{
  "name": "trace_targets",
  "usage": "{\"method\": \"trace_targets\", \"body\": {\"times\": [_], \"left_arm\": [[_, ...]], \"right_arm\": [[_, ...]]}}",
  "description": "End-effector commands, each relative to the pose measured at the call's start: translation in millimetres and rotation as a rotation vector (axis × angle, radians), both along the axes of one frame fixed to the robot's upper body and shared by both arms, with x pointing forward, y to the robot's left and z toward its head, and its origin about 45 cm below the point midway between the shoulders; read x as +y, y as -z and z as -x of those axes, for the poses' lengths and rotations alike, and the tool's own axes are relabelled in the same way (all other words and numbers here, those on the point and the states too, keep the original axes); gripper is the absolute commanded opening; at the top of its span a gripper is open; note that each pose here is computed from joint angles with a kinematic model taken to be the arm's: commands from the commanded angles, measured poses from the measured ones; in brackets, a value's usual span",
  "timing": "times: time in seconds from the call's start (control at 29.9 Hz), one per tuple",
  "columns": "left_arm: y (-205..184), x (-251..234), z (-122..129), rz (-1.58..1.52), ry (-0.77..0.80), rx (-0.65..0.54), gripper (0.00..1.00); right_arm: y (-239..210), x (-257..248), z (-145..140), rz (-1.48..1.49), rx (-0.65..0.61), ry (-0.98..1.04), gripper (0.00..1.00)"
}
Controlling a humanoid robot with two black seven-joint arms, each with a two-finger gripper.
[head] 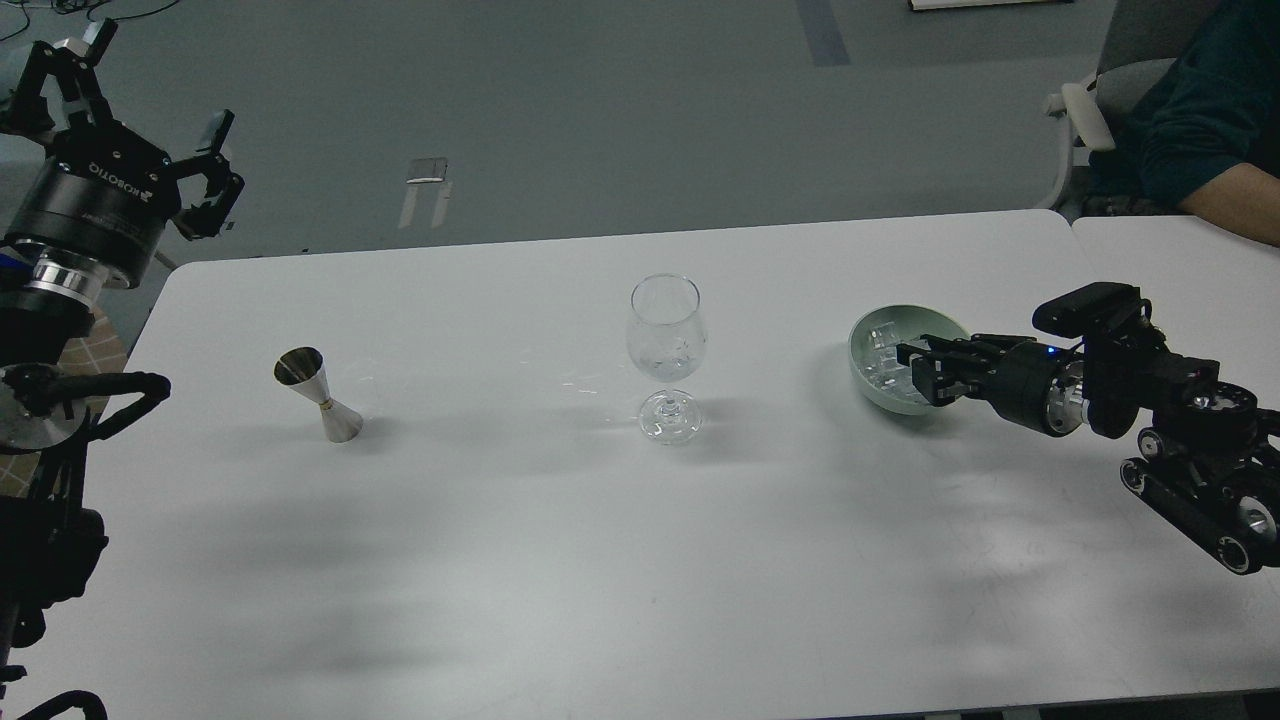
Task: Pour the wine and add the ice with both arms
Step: 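Lift the ice cube with the right gripper and move it over the wine glass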
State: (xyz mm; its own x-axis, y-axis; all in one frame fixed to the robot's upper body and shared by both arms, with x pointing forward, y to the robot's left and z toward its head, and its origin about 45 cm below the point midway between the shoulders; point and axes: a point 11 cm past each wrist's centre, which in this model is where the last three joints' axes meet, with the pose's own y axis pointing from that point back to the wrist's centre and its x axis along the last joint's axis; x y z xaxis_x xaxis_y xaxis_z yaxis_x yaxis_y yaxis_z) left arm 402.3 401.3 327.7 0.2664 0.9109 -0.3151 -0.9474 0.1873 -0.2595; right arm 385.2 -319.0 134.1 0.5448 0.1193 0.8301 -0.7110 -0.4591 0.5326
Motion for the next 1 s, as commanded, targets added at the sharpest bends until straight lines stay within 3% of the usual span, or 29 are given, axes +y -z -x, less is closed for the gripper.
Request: {"method": "trace_targets", "body": {"times": [0.0, 0.57, 0.97], "left_arm": [[0.5, -0.6, -0.1, 0.001, 0.001, 0.001, 0.98], [-1.3, -1.8, -0.9, -0.002, 0.004, -0.001, 0.98], [-3.2, -3.5, -2.2, -0.001, 0.005, -0.005, 0.98]], "right_arm": [[-19.9, -0.3, -3.6, -0.010, -0.054, -0.021, 0.07], [-152.0, 60.3, -4.7, -0.036, -0.318, -0.308, 0.08], [-151.1, 141.1, 0.0, -0.008, -0.308, -0.536, 0.08]]}}
